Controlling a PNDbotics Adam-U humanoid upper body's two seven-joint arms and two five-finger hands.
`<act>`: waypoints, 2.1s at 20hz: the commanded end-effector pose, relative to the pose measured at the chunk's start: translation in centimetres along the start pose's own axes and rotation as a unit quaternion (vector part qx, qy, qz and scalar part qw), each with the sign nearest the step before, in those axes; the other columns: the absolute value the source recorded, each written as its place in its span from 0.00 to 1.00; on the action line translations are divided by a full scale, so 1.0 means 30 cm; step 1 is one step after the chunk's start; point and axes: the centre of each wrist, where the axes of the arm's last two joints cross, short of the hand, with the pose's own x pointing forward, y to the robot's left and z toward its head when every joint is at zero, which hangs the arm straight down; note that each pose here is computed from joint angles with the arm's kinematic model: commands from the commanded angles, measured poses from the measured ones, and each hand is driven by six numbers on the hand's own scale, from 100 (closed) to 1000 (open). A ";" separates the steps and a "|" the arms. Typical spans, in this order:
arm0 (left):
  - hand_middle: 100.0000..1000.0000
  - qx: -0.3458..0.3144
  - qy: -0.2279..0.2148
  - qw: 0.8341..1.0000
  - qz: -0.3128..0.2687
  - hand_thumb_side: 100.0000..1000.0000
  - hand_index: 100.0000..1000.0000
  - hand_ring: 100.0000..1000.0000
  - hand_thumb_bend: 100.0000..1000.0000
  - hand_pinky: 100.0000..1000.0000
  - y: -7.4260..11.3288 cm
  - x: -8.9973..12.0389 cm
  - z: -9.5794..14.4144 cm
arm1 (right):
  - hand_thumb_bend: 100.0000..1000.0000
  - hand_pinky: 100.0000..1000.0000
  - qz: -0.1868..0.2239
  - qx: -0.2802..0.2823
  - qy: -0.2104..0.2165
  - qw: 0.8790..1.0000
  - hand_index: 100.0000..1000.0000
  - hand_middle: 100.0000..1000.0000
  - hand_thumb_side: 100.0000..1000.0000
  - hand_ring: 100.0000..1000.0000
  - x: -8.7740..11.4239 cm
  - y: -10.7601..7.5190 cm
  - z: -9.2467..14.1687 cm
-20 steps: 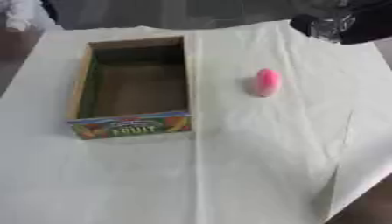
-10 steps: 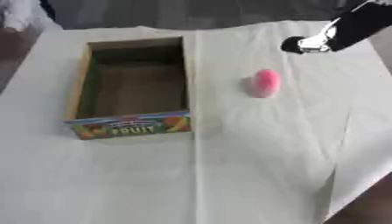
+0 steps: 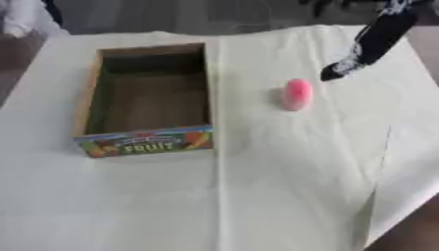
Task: Pick up objects on the table and place them in the box.
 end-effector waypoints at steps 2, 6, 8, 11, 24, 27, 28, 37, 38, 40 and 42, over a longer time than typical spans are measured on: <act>0.56 -0.009 -0.014 1.000 -0.001 0.56 0.80 0.52 0.00 0.71 0.003 0.021 -0.015 | 0.58 0.80 0.006 0.011 0.019 1.000 0.94 0.75 0.18 0.91 -0.011 -0.012 -0.041; 0.56 -0.010 -0.014 1.000 0.000 0.56 0.80 0.52 0.00 0.71 0.000 0.021 -0.015 | 0.58 0.80 0.000 0.026 0.024 0.999 0.94 0.75 0.17 0.91 -0.008 0.006 -0.091; 0.56 -0.010 -0.014 1.000 0.001 0.56 0.80 0.52 0.00 0.71 -0.002 0.021 -0.015 | 0.57 0.79 -0.003 0.035 0.027 0.999 0.94 0.74 0.16 0.91 -0.008 0.018 -0.114; 0.56 -0.010 -0.014 1.000 0.003 0.56 0.80 0.52 0.00 0.71 -0.004 0.022 -0.016 | 0.56 0.79 -0.007 0.050 0.034 0.998 0.94 0.74 0.15 0.91 -0.011 0.043 -0.149; 0.56 -0.011 -0.015 1.000 0.005 0.56 0.80 0.53 0.00 0.71 -0.009 0.022 -0.017 | 0.54 0.79 0.000 0.094 0.059 0.994 0.91 0.73 0.11 0.90 -0.038 0.132 -0.210; 0.56 -0.011 -0.015 1.000 0.005 0.56 0.80 0.53 0.00 0.71 -0.009 0.022 -0.017 | 0.54 0.79 0.000 0.102 0.063 0.993 0.90 0.73 0.11 0.90 -0.048 0.149 -0.221; 0.56 -0.011 -0.015 1.000 0.005 0.56 0.80 0.53 0.00 0.71 -0.010 0.022 -0.017 | 0.54 0.79 0.001 0.104 0.064 0.993 0.90 0.73 0.11 0.90 -0.050 0.151 -0.222; 0.56 -0.012 -0.014 1.000 0.008 0.56 0.80 0.53 0.00 0.71 -0.014 0.022 -0.016 | 0.52 0.79 0.001 0.118 0.081 0.990 0.89 0.73 0.12 0.89 -0.064 0.183 -0.249; 0.56 -0.013 -0.014 1.000 0.008 0.56 0.80 0.53 0.00 0.71 -0.014 0.022 -0.016 | 0.51 0.79 0.002 0.120 0.086 0.989 0.89 0.73 0.12 0.89 -0.067 0.187 -0.254; 0.56 -0.013 -0.014 1.000 0.008 0.56 0.80 0.53 0.00 0.71 -0.015 0.022 -0.016 | 0.51 0.79 0.002 0.123 0.094 0.988 0.89 0.73 0.12 0.89 -0.075 0.192 -0.263; 0.56 -0.013 -0.014 1.000 0.008 0.56 0.80 0.53 0.00 0.71 -0.016 0.021 -0.015 | 0.51 0.79 0.002 0.125 0.102 0.987 0.89 0.73 0.12 0.89 -0.083 0.195 -0.270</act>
